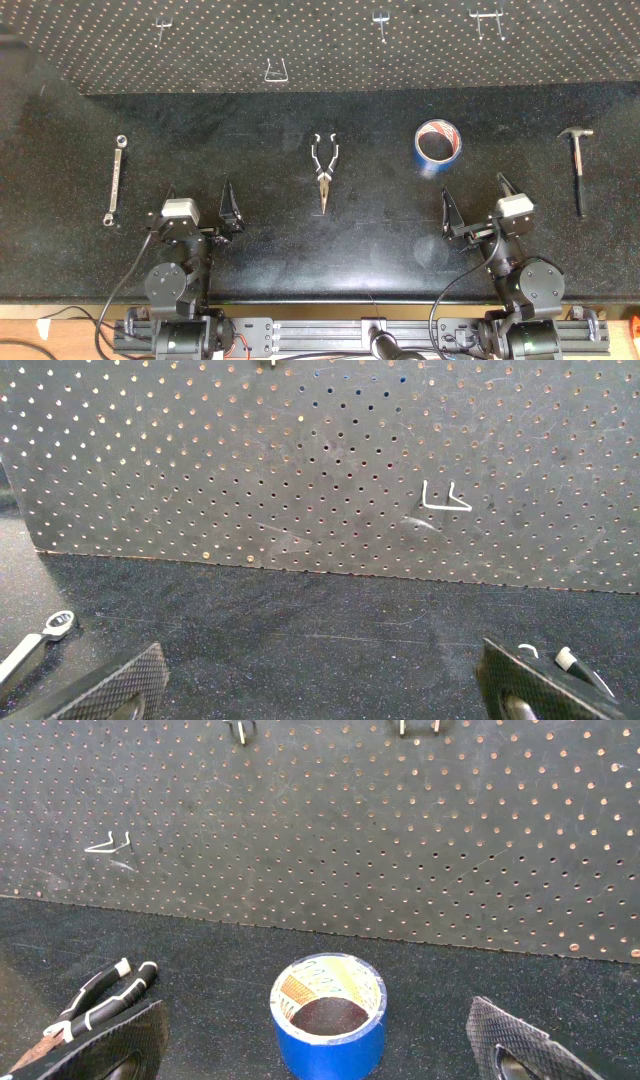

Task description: Place Tools Onto Pegboard

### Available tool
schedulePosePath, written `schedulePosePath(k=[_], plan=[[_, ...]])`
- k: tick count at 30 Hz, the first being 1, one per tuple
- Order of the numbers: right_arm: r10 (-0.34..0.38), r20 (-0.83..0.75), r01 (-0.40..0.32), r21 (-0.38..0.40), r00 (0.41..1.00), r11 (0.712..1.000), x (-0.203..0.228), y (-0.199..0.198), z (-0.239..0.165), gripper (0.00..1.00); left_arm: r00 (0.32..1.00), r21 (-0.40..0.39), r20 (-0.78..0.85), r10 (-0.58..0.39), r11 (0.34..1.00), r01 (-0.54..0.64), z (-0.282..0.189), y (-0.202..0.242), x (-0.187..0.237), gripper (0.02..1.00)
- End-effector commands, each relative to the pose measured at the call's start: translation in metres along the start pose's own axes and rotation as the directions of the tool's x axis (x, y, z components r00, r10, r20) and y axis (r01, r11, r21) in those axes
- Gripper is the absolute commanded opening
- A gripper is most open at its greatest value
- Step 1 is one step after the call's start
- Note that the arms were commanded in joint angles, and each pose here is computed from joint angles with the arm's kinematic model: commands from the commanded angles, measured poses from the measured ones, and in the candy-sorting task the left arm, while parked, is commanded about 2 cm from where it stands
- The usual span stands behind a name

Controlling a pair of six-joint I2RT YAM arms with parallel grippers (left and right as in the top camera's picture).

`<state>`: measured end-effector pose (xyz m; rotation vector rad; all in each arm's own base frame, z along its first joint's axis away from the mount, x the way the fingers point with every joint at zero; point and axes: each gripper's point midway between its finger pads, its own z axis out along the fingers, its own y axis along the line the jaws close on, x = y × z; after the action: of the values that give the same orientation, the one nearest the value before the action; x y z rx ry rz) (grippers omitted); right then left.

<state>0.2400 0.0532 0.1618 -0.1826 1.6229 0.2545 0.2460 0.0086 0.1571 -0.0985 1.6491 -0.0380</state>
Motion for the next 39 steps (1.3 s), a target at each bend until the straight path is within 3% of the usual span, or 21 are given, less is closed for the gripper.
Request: schedulePosePath(k=[1, 11, 12, 13, 14, 15, 16, 17, 18, 21, 23, 24, 25, 29, 31, 33, 35, 39], plan=[[-0.008, 0.0, 0.008, -0.002, 1.0, 1.0, 0.001, 0.001, 0.0, 0.976, 1.0, 0.015, 0.004, -0.012, 1.0, 0.012, 0.0, -0.003, 0.001, 0.993], [-0.008, 0.0, 0.008, -0.002, 1.0, 1.0, 0.001, 0.001, 0.0, 0.976, 1.0, -0.001, 0.002, -0.012, 1.0, 0.012, 0.0, 0.0, 0.001, 0.993], [-0.008, 0.0, 0.008, -0.002, 1.0, 1.0, 0.001, 0.001, 0.0, 0.976, 0.999, 0.025, -0.035, -0.012, 1.0, 0.012, 0.001, -0.005, 0.001, 0.993], [-0.008, 0.0, 0.008, -0.002, 1.0, 1.0, 0.001, 0.001, 0.0, 0.976, 0.986, -0.009, -0.146, 0.077, 0.997, -0.079, -0.003, 0.004, -0.001, 0.993], [-0.008, 0.0, 0.008, -0.002, 1.0, 1.0, 0.001, 0.001, 0.0, 0.976, 0.927, -0.033, -0.322, 0.192, 0.976, -0.214, -0.011, 0.02, -0.004, 0.993], [-0.007, 0.0, 0.007, -0.002, 1.0, 1.0, 0.001, 0.001, 0.0, 0.976, 0.823, -0.12, -0.535, 0.189, 0.948, -0.296, -0.024, 0.054, -0.003, 0.993], [-0.008, 0.0, 0.008, -0.002, 1.0, 1.0, 0.001, 0.001, 0.0, 0.976, 0.725, -0.21, -0.678, 0.119, 0.914, -0.347, -0.036, 0.083, -0.007, 0.993], [-0.007, 0.0, 0.007, -0.002, 1.0, 1.0, 0.001, 0.001, 0.0, 0.974, 0.648, -0.237, -0.758, 0.067, 0.898, -0.37, -0.044, 0.096, -0.007, 0.993], [-0.008, 0.0, 0.008, -0.002, 1.0, 1.0, 0.001, 0.001, 0.0, 0.976, 0.587, -0.236, -0.809, 0.03, 0.898, -0.371, -0.05, 0.1, -0.006, 0.993], [-0.008, 0.0, 0.008, -0.002, 1.0, 1.0, 0.001, 0.001, 0.0, 0.976, 0.294, -0.237, -0.946, -0.138, 0.913, -0.333, -0.066, 0.12, -0.004, 0.996], [-0.008, 0.0, 0.008, -0.002, 1.0, 1.0, 0.001, 0.001, 0.0, 0.976, 0.237, -0.343, -0.931, -0.278, 0.887, -0.309, -0.069, 0.152, 0.001, 0.996], [-0.008, 0.0, 0.008, -0.002, 1.0, 1.0, 0.001, 0.001, 0.0, 0.976, 0.218, -0.347, -0.931, -0.292, 0.893, -0.286, -0.069, 0.174, 0.005, 0.993], [-0.008, 0.0, 0.008, -0.002, 1.0, 1.0, 0.001, 0.001, 0.0, 0.976, 0.19, -0.254, -0.958, -0.213, 0.94, -0.226, -0.065, 0.186, 0.012, 0.993], [-0.007, 0.0, 0.007, -0.002, 1.0, 1.0, 0.001, 0.001, 0.0, 0.976, 0.169, -0.172, -0.976, -0.14, 0.965, -0.196, -0.031, 0.245, 0.039, 0.993], [-0.007, 0.0, 0.007, -0.002, 1.0, 1.0, 0.001, 0.001, 0.0, 0.976, 0.207, -0.136, -0.972, -0.11, 0.984, -0.118, 0.0, 0.254, 0.05, 0.993], [-0.008, 0.0, 0.008, -0.002, 1.0, 1.0, 0.001, 0.001, 0.0, 0.976, 0.221, -0.11, -0.971, -0.085, 0.989, -0.102, 0.022, 0.259, 0.059, 0.993], [-0.008, 0.0, 0.008, -0.002, 1.0, 1.0, 0.001, 0.001, 0.0, 0.976, 0.192, -0.053, -0.981, -0.034, 0.994, -0.098, 0.043, 0.25, 0.076, 0.993], [-0.008, 0.0, 0.008, -0.002, 1.0, 1.0, 0.001, 0.001, 0.0, 0.976, 0.191, -0.03, -0.981, -0.012, 0.995, -0.091, 0.078, 0.243, 0.09, 0.993]])
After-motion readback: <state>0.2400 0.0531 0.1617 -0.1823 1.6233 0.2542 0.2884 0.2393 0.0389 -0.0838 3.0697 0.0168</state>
